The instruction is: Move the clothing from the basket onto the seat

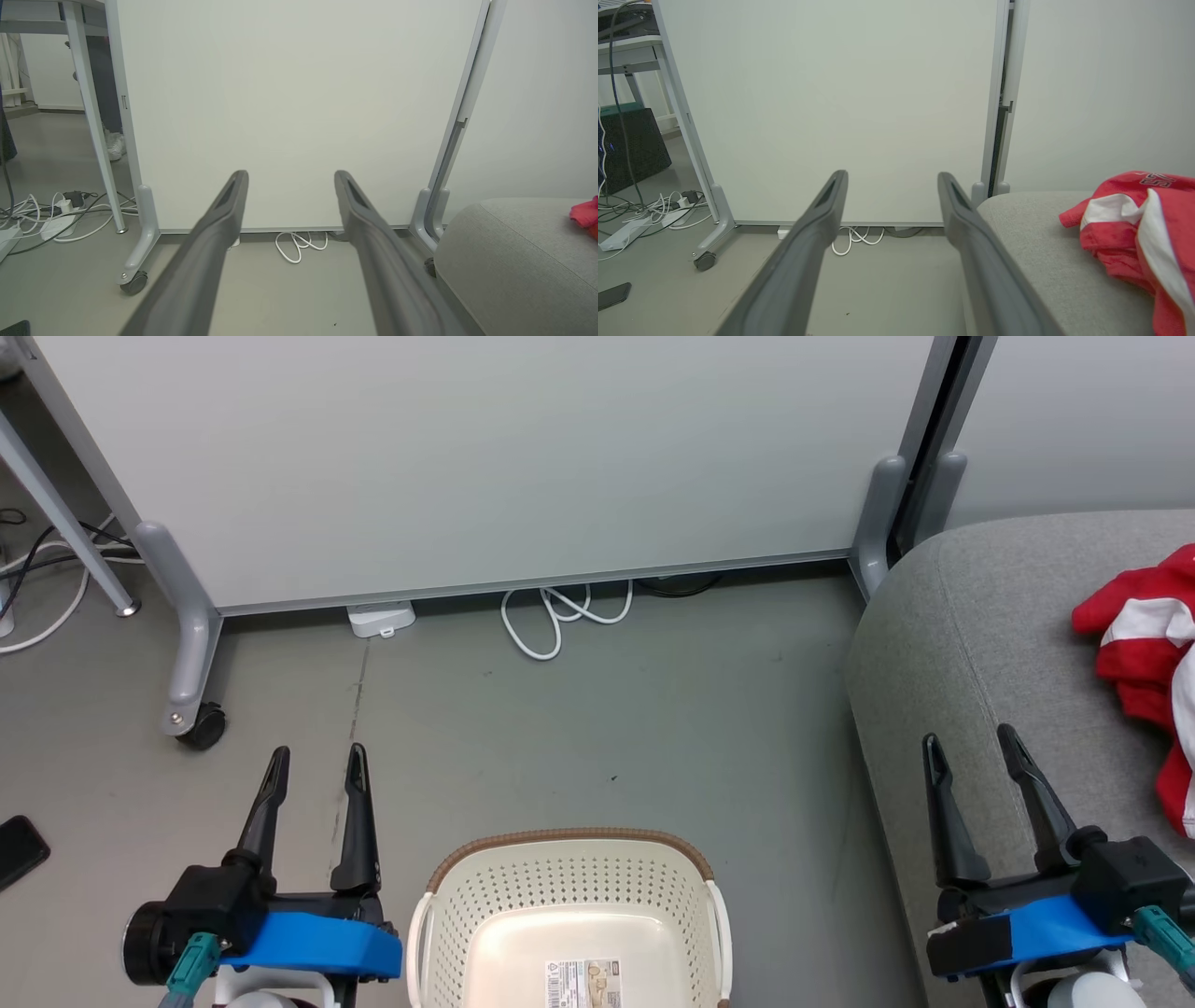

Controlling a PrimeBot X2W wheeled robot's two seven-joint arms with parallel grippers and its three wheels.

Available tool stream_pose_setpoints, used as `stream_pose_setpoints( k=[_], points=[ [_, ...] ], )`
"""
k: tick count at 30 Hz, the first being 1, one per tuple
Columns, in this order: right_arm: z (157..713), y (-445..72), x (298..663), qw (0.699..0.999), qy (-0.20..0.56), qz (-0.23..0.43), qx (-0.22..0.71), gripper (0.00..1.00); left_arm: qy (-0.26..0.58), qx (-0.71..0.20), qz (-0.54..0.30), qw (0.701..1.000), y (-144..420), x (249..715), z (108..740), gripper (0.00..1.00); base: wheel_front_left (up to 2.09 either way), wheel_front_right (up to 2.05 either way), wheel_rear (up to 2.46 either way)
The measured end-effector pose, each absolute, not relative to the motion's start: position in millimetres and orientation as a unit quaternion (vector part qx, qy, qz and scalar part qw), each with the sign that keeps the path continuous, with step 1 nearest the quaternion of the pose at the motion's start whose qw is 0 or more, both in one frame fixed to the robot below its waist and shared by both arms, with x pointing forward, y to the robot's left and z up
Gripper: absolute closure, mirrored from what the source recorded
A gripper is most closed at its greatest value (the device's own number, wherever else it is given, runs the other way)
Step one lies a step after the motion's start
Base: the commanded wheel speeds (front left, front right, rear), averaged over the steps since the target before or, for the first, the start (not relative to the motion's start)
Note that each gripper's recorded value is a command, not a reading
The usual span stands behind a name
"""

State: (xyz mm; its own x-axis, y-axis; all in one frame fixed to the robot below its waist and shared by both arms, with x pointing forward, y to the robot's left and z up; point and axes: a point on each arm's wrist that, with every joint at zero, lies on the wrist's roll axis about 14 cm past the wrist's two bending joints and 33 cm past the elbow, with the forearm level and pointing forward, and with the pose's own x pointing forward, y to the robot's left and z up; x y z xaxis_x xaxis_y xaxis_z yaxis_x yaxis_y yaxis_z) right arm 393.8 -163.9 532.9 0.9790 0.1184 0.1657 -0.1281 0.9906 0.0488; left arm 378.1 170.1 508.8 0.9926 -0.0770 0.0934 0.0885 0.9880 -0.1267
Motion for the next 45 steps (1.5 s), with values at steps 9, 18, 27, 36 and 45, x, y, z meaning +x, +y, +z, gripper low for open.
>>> stream_pose_setpoints(
  k=[9,18,27,36,45],
  points=[
    [528.6,-161.4,394.5,0.995,-0.075,0.063,0.034,0.00,-0.037,-0.064,-0.037,0.997,173.1,377.6,504.2,0.00,0.00,0.00,0.00],
    [503.1,-162.3,389.0,0.997,-0.034,0.059,0.042,1.00,0.012,-0.071,-0.030,0.997,174.3,364.2,473.4,1.00,0.00,0.00,0.00],
    [497.1,-171.5,388.3,0.991,-0.015,0.035,0.127,1.00,0.028,-0.154,-0.006,0.988,181.3,363.6,468.4,1.00,0.00,0.00,0.00],
    [494.1,-178.3,387.9,0.979,-0.003,0.017,0.205,1.00,0.034,-0.229,0.013,0.973,187.5,365.0,467.5,1.00,0.00,0.00,0.00],
    [490.6,-184.5,387.2,0.957,0.009,0.000,0.291,1.00,0.035,-0.311,0.029,0.949,193.4,368.4,469.5,1.00,0.00,0.00,0.00]
  ],
)
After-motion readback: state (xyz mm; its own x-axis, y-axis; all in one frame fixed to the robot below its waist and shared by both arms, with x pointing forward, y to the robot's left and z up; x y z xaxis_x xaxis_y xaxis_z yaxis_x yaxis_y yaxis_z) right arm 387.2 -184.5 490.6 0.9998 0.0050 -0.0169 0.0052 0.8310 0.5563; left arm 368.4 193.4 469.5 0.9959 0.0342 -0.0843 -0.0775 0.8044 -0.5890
